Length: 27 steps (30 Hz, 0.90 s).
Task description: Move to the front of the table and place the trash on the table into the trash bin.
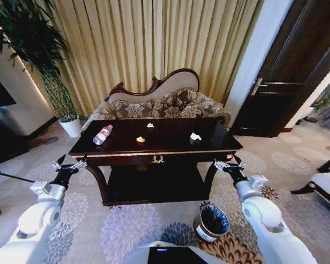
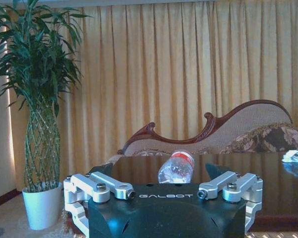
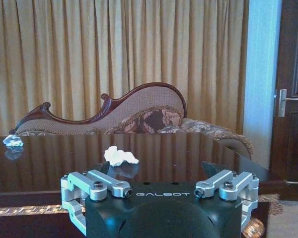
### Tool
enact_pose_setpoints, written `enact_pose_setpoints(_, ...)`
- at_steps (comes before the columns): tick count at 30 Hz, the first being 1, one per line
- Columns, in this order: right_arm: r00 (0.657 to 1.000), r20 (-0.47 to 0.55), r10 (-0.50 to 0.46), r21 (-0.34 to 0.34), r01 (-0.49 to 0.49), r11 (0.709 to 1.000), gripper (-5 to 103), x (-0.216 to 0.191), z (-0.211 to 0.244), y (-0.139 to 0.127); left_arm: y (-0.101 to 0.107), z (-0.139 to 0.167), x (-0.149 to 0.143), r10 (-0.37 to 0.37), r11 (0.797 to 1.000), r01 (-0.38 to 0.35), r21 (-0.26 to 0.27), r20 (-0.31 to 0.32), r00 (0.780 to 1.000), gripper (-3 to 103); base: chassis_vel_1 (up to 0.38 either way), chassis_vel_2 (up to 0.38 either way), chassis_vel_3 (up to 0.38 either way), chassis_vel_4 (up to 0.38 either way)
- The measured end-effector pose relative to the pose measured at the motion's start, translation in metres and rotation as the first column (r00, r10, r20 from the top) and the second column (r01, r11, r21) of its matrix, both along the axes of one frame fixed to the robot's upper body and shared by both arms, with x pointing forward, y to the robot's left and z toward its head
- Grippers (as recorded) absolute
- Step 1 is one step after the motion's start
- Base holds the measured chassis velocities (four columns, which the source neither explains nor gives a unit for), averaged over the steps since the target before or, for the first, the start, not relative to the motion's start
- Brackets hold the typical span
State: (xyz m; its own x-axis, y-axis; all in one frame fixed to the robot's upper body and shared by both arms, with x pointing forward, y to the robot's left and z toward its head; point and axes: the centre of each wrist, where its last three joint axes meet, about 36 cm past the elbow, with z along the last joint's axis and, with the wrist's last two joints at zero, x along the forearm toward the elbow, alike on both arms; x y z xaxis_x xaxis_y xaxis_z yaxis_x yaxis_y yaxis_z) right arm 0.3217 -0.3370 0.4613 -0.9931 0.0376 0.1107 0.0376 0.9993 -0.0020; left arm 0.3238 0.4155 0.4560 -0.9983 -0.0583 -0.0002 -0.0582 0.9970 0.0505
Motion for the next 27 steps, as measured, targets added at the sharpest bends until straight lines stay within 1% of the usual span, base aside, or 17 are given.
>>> enact_pose_setpoints(10, 1.0, -0.002, 0.004, 0.002, -0.004, 1.0, 100, 0.0, -0.001, 0.002, 0.0, -0.001, -0.001, 0.0, 1.0, 0.0, -0.002, 0.002, 1.0, 100, -0.174, 0.168, 0.167, -0.175)
enact_pose_setpoints(17, 1.0, 0.01, 0.009, 0.002, -0.009, 1.0, 100, 0.0, 0.002, 0.004, -0.005, 0.002, -0.003, -0.008, 1.0, 0.008, -0.015, 0.013, 1.0, 100, -0.152, 0.149, 0.154, -0.163)
enact_pose_setpoints(20, 1.0, 0.021, 0.022, 0.002, -0.022, 1.0, 100, 0.0, 0.008, 0.007, -0.008, 0.007, -0.004, -0.013, 1.0, 0.013, -0.023, 0.014, 1.0, 100, -0.089, 0.11, 0.083, -0.086)
enact_pose_setpoints(24, 0.998, 0.016, 0.059, 0.001, -0.059, 0.998, 100, 0.007, 0.019, 0.013, -0.01, 0.016, -0.006, -0.013, 1.0, 0.013, -0.025, 0.014, 1.0, 100, -0.031, 0.036, 0.029, -0.027)
enact_pose_setpoints(26, 0.995, 0.002, 0.098, 0.008, -0.098, 0.995, 100, 0.017, 0.027, 0.018, -0.011, 0.023, -0.009, -0.007, 1.0, 0.007, -0.023, 0.015, 1.0, 100, 0.0, 0.0, 0.0, 0.0)
enact_pose_setpoints(27, 0.995, 0.002, 0.098, 0.008, -0.098, 0.995, 100, 0.017, 0.027, 0.018, -0.011, 0.023, -0.009, -0.007, 1.0, 0.007, -0.023, 0.015, 1.0, 100, 0.0, 0.0, 0.0, 0.0)
